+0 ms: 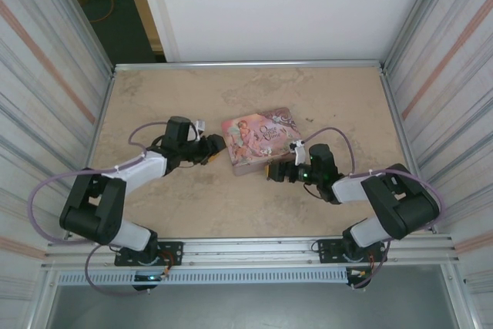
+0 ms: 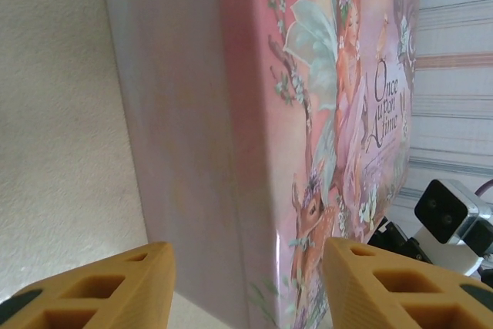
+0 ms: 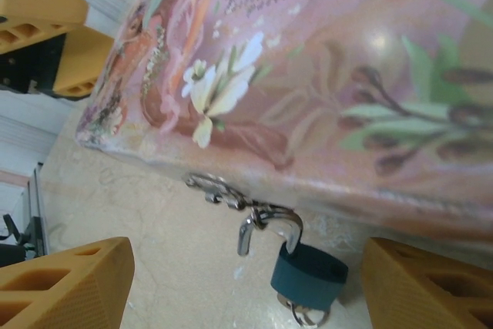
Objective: Unlock the padlock with the key
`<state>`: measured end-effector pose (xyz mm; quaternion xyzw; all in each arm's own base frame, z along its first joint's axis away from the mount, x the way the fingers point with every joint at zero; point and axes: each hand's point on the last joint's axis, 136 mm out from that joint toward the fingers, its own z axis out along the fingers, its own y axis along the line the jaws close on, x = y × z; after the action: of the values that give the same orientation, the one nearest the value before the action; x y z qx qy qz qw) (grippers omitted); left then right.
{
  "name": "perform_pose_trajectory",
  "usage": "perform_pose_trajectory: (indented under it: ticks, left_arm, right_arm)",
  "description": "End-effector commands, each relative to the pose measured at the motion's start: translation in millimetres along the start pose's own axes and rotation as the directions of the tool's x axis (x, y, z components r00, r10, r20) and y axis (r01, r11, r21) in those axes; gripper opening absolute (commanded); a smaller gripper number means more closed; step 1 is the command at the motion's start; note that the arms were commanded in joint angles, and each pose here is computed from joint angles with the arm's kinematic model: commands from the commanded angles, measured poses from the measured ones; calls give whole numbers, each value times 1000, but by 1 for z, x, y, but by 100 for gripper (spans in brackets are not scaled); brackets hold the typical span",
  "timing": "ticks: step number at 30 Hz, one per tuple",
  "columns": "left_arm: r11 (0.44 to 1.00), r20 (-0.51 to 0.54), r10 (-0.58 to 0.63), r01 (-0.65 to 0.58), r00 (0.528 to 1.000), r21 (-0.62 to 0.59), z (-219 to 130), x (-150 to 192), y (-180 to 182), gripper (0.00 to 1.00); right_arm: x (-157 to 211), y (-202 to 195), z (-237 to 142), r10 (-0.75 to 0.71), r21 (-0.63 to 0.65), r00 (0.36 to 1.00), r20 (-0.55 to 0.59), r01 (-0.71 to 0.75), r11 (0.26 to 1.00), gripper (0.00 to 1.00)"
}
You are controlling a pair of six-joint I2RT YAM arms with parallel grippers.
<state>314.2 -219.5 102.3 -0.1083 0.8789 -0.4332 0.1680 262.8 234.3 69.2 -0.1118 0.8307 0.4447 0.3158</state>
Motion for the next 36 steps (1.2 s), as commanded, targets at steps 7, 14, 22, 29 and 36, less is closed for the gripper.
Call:
perform_pose_trajectory:
  ticks: [7, 14, 22, 29, 36]
  left_arm:
    - [995, -64, 62, -57, 996, 80, 17, 2, -24, 52]
    - [998, -116, 34, -26, 993, 63, 35, 13, -15, 46]
    - [1000, -106, -15, 14, 994, -1, 39, 20, 8, 40]
    - [1000, -105, -24, 23, 994, -15, 39, 21, 12, 38]
    - [1000, -100, -24, 22, 995, -18, 39, 20, 12, 37]
  right_arm:
    - [-13, 9, 10, -49, -65, 999, 18, 51, 997, 72]
    - [-14, 13, 15, -37, -104, 999, 8, 38, 994, 66]
    - [-13, 11, 19, -26, -116, 1000, 4, 26, 993, 60]
    - [-10, 15, 16, -32, -133, 999, -2, 32, 991, 54]
    - [-6, 14, 13, -35, -121, 999, -10, 33, 992, 47]
